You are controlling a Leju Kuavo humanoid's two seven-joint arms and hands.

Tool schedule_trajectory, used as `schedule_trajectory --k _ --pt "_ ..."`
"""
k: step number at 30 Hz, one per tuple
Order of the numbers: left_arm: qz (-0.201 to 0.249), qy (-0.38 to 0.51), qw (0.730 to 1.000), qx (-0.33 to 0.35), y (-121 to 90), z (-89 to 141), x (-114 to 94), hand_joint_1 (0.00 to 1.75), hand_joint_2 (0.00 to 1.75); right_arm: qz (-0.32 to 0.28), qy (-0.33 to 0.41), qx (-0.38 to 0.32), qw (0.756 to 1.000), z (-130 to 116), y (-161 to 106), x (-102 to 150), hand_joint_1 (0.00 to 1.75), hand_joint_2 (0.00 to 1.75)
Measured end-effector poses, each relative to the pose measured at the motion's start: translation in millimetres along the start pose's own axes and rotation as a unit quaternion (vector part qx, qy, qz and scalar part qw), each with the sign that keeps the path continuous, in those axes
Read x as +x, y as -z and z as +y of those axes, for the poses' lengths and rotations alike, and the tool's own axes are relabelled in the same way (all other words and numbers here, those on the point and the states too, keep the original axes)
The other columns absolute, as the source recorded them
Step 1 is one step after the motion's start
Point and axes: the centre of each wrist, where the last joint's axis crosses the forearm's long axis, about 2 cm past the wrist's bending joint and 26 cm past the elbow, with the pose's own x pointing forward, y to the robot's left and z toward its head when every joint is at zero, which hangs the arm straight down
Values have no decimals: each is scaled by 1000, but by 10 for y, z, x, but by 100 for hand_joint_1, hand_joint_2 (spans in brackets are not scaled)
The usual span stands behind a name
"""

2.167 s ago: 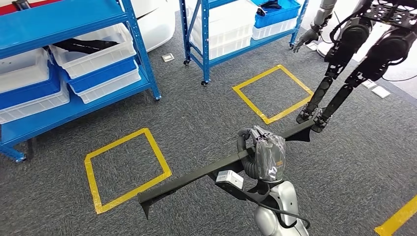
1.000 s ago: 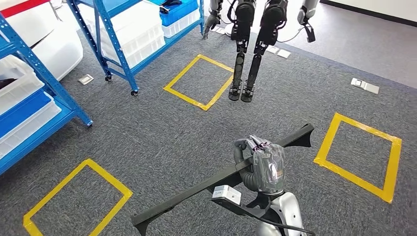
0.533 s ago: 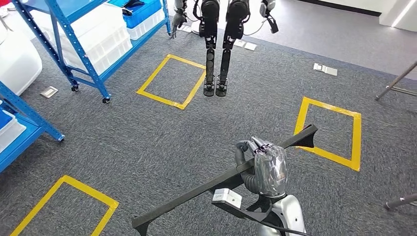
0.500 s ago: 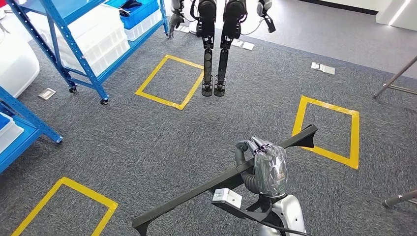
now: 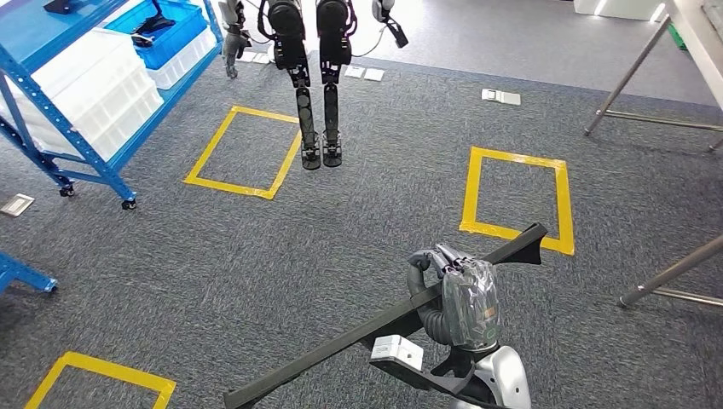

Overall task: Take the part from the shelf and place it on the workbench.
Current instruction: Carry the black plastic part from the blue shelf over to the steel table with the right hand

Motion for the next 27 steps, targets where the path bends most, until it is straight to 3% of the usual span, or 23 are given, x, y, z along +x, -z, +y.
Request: schedule_trajectory --k 27 --pt "3 3 1000 -8 4 -12 12 0 175 6 -9 -8 1000 -95 -60 -50 175 175"
